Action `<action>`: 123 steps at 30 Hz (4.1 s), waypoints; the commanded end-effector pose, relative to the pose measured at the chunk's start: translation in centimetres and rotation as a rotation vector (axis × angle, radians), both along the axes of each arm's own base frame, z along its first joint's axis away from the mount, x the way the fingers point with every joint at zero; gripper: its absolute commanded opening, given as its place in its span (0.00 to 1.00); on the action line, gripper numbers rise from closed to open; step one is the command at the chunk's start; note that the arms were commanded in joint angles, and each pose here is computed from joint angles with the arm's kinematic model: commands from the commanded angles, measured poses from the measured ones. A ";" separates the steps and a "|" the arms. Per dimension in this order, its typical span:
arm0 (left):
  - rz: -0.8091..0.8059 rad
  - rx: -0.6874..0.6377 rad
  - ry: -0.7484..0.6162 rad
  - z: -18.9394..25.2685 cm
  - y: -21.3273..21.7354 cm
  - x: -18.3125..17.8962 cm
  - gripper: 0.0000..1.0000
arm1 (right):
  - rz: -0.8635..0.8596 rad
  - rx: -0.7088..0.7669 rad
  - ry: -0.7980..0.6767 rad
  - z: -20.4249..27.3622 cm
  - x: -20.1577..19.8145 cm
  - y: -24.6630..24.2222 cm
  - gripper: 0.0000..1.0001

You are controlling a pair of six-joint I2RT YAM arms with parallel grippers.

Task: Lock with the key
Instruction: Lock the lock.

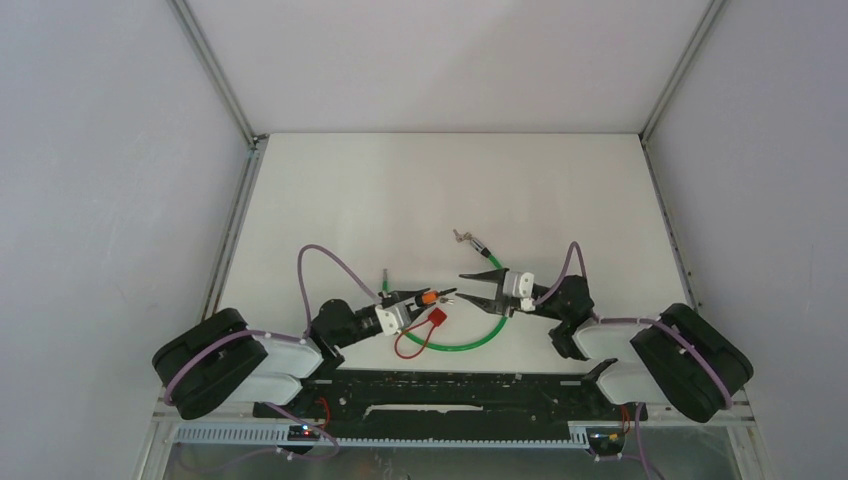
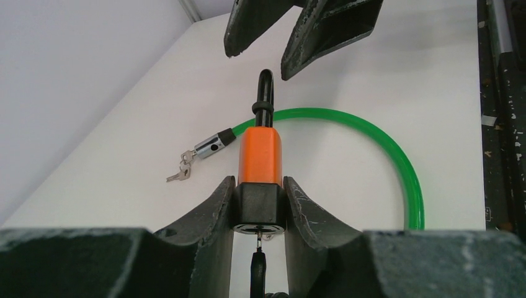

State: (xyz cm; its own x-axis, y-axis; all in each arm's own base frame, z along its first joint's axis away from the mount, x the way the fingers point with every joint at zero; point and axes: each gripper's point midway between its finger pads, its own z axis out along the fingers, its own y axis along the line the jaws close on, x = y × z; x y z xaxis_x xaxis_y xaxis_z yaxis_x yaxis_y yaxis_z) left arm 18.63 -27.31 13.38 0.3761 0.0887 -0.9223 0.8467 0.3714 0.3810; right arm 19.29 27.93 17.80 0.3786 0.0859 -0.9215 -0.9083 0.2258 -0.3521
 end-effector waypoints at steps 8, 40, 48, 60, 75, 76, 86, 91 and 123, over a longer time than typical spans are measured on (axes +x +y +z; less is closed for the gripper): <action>-0.043 -0.088 -0.121 4.3 -1.1 0.1 0.00 | 0.085 0.006 -0.028 0.8 -0.6 1.0 0.36; -0.028 -0.102 -0.146 4.7 -0.7 0.1 0.00 | 0.129 -0.041 0.023 -0.3 -0.4 1.8 0.01; -0.012 -0.008 -0.141 3.3 -1.1 0.6 0.00 | 0.180 -0.051 0.059 -0.6 -0.7 2.2 0.00; -0.024 -0.017 -0.144 3.4 -1.3 0.4 0.00 | 0.270 -0.033 0.093 -0.6 -1.6 3.1 0.00; -0.169 -0.001 -0.124 2.9 -2.9 -1.6 0.00 | 0.216 -0.058 0.081 -1.2 -1.1 3.7 0.00; -0.181 -0.001 -0.124 2.9 -3.0 -1.7 0.00 | 0.213 -0.060 0.076 -1.3 -1.1 3.8 0.00; -0.193 -0.005 -0.125 2.9 -3.0 -2.0 0.00 | 0.181 -0.092 0.048 -1.9 -0.9 4.2 0.00; -0.201 -0.011 -0.125 3.0 -3.1 -2.1 0.00 | 0.157 -0.147 0.018 -2.9 -0.9 4.7 0.00; -0.082 -0.086 -0.165 4.7 -1.5 -1.0 0.00 | 0.150 -0.262 -0.012 -5.0 -0.9 5.9 0.00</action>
